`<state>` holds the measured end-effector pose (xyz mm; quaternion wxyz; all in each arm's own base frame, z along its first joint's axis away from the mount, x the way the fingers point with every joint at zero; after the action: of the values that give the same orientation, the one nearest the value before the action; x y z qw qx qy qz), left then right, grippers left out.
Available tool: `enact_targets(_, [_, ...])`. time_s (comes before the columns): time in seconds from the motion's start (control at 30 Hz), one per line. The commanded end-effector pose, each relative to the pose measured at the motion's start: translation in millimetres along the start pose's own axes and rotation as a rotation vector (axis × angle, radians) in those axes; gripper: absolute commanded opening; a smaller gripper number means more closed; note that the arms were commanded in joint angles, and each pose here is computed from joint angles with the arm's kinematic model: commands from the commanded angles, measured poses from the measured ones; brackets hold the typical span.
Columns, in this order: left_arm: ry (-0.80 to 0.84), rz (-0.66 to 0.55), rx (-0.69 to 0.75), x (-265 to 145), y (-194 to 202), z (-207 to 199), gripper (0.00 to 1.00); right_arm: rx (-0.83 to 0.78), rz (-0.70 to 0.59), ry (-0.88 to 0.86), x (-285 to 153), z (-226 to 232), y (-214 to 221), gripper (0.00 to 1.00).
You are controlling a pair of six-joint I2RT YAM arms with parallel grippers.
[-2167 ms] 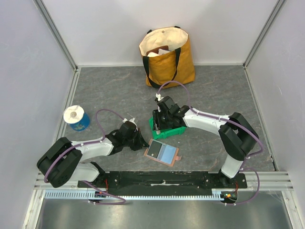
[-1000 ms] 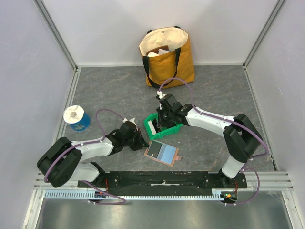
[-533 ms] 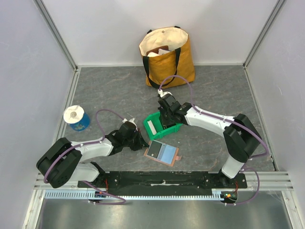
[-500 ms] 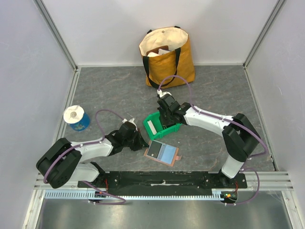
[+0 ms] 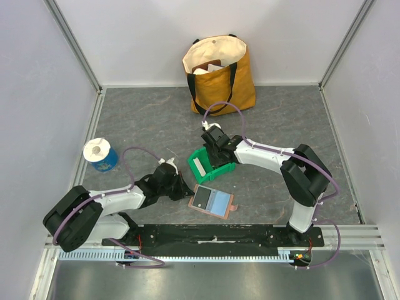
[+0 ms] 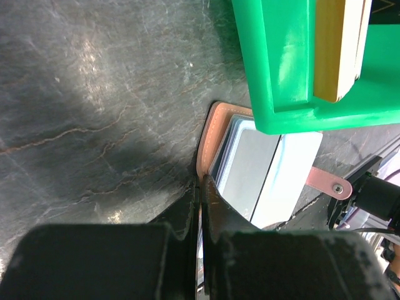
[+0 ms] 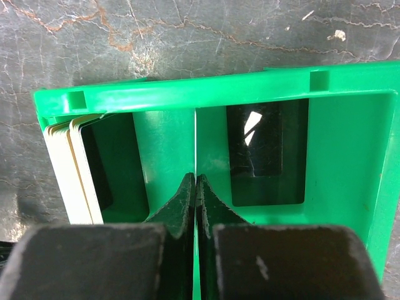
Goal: Put the credit cards into the card holder
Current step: Pick up the credit card from the storage box.
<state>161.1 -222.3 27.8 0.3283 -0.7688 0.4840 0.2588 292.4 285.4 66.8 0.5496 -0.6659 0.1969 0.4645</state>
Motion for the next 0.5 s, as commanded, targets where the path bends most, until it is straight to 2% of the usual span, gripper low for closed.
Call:
enact_targets(0.0, [-0.206, 0.099, -0.053, -8, 38, 58, 0.02, -0.001, -0.076, 0.004, -20, 1, -24, 0.0])
enact_targets(0.17, [-0.216, 0.062, -0.105, -14, 42, 64, 0.02, 0.0, -0.159, -0.019, -54, -1, -42, 0.0])
enact_targets(0.47, [-0.253, -0.049, -0.201, -32, 37, 74, 0.02, 0.046, -0.222, -0.057, -92, -6, -42, 0.0])
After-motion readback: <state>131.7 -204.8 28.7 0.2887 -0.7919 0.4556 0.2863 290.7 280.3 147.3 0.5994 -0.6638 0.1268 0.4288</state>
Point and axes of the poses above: each gripper's point midway between its finger pads, its own x axis out along the fingers, its own z axis along the line the jaws close on, y = z × x, the point moved 2 cm from there along -x, back along the fingers, and after that the axes turned 3 degrees about -x, right-handed, at the moved point
